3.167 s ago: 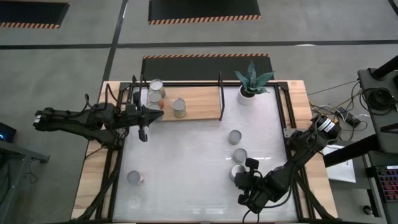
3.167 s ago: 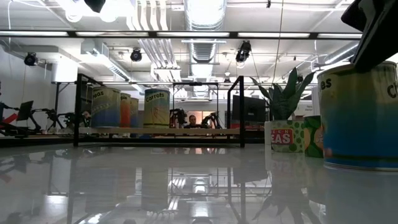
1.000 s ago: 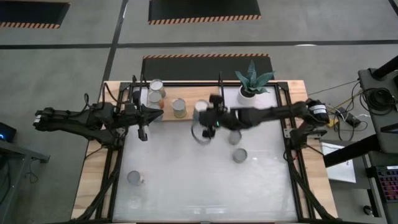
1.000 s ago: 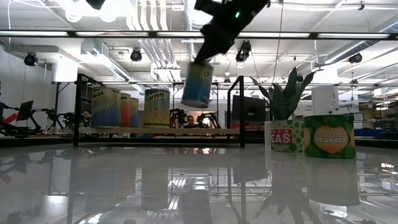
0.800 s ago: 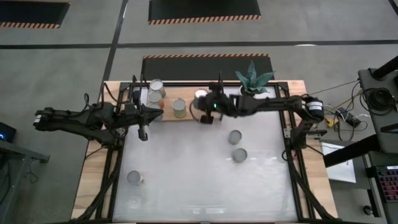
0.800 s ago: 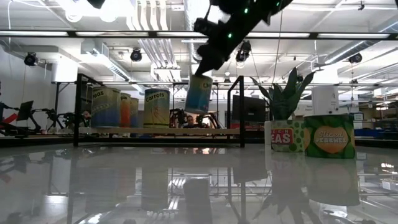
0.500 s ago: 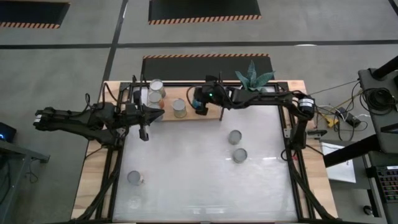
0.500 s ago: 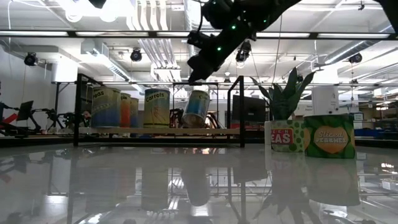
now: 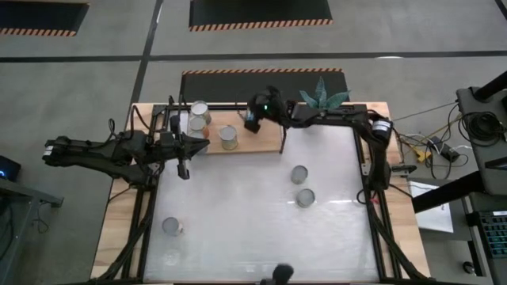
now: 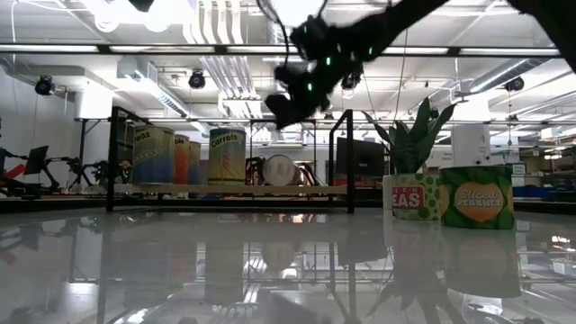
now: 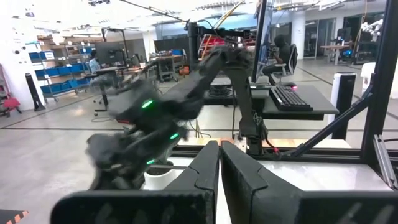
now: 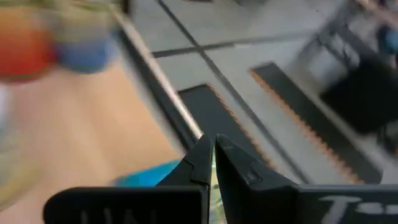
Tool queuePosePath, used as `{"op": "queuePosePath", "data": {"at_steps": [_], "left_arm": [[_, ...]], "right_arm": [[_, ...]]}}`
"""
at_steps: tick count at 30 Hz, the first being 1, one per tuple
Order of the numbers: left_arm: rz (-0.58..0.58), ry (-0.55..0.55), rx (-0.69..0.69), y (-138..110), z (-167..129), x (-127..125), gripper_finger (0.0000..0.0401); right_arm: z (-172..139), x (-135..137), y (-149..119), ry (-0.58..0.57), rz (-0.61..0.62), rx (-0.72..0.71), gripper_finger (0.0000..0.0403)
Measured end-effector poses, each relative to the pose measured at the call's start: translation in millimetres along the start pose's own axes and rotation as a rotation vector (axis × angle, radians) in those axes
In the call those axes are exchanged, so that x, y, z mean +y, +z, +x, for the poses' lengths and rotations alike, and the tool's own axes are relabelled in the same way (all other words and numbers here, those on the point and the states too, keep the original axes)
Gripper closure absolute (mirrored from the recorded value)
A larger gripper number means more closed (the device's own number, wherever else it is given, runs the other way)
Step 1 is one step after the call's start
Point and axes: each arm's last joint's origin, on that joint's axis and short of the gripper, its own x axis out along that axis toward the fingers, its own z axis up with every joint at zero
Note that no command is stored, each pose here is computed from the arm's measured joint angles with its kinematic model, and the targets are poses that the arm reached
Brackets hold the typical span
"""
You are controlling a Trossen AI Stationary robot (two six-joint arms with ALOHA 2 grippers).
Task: Pick and place cans onto a shelf
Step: Put the canned cherries on the shelf
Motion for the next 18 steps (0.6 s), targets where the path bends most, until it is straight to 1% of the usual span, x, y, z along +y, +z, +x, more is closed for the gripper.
{"op": "queuePosePath", "data": {"at_steps": [2, 3, 6, 7, 10, 18], "left_arm": [[0.000, 0.000, 0.000, 0, 0, 0, 0.0401], [0.000, -0.001, 0.000, 0, 0, 0, 0.0401], [0.000, -0.001, 0.000, 0, 0, 0, 0.0401], [0.003, -0.001, 0.000, 0, 0, 0, 0.0401], [0.011, -0.001, 0.001, 0, 0, 0, 0.0401], [0.014, -0.001, -0.001, 0, 0, 0, 0.0401]], "right_arm": [[18, -13, -15, -0.002, 0.084, 0.041, 0.0395], [26, -17, -22, 0.006, 0.100, 0.062, 0.0395], [36, -20, -29, 0.026, 0.118, 0.074, 0.0395], [37, -20, -30, 0.025, 0.105, 0.080, 0.0395], [35, -14, -30, 0.029, 0.057, 0.092, 0.0395], [15, -4, -22, 0.085, 0.043, 0.140, 0.0395]]}}
